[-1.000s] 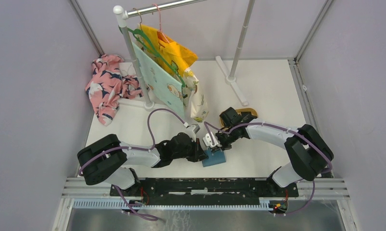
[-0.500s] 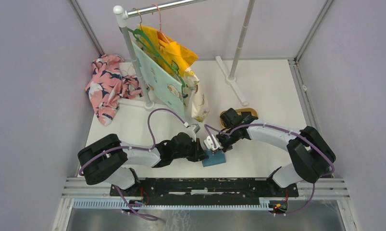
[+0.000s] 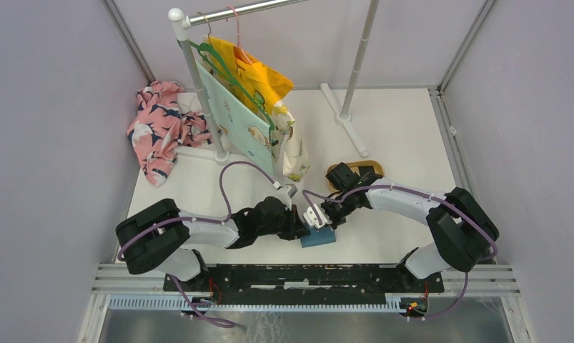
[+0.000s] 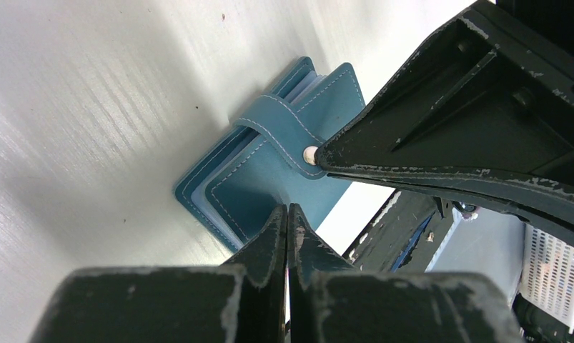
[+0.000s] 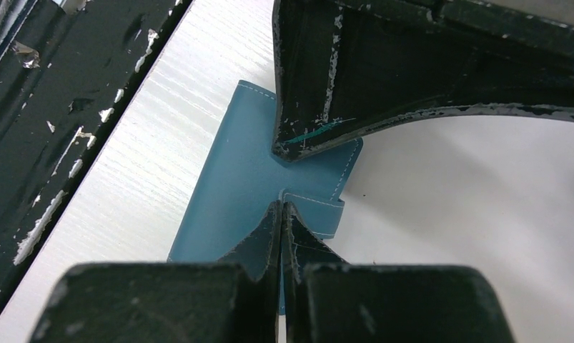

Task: Put the credit cards into the card holder
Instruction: Close the card holder at the center of the board.

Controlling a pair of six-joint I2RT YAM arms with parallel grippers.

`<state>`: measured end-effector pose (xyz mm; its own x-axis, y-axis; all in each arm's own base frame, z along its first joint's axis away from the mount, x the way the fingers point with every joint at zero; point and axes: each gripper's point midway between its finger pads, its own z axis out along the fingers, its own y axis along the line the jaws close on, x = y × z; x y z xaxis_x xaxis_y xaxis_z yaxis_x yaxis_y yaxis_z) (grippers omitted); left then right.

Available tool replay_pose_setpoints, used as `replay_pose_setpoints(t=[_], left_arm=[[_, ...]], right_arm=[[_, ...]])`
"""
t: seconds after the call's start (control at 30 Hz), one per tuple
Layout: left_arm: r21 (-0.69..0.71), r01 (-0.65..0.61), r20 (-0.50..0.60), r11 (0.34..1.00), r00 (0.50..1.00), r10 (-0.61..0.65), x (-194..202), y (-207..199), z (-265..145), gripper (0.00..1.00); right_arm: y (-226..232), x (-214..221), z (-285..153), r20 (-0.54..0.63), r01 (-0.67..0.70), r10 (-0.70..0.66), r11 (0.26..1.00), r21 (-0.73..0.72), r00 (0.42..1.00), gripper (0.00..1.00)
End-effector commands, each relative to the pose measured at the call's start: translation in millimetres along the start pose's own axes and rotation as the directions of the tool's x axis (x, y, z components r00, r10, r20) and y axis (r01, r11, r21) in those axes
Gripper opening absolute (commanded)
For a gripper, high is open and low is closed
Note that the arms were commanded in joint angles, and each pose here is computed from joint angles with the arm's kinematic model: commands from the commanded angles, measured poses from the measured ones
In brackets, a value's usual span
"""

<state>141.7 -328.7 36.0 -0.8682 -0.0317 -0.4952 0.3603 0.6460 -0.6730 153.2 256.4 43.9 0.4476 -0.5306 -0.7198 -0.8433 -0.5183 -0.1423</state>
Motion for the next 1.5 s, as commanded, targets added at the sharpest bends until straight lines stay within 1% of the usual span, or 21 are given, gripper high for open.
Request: replay_pose_setpoints(t=[0.0,0.17,0.5,0.67,0.93,1.47], left_arm=[[-0.093,0.011,-0.003,0.996,1.000,-0.011,5,21,2,0.02],[-0.092,0.010,-0.002,0.996,1.000,-0.011,5,21,2,0.02],[-0.090,0.011,-0.003,0.996,1.000,-0.011,5,20,1,0.02],[-0.089,0.010,-0.003,0.996,1.000,-0.010,5,20,1,0.02],[-0.089,0.007,-0.006,0.996,1.000,-0.008,5,19,1,0.02],[-0.068,0.002,-0.001,0.998,1.000,-0.002,1,12,-1,0.02]], right_arm=[[14,0,-1,-0.009,-0.004,0.003,0.999,-0.037,1.000,0.00],[19,2,1,-0.012,0.002,-0.002,0.998,-0.062,1.000,0.00],[36,14,6,-0.065,0.033,-0.042,0.991,-0.129,0.997,0.00],[46,24,8,-0.117,0.041,-0.060,0.987,-0.156,0.991,0.00],[66,36,7,-0.144,0.078,-0.106,0.979,-0.190,0.984,0.00],[92,57,7,-0.200,0.063,-0.116,0.965,-0.254,0.973,0.00]])
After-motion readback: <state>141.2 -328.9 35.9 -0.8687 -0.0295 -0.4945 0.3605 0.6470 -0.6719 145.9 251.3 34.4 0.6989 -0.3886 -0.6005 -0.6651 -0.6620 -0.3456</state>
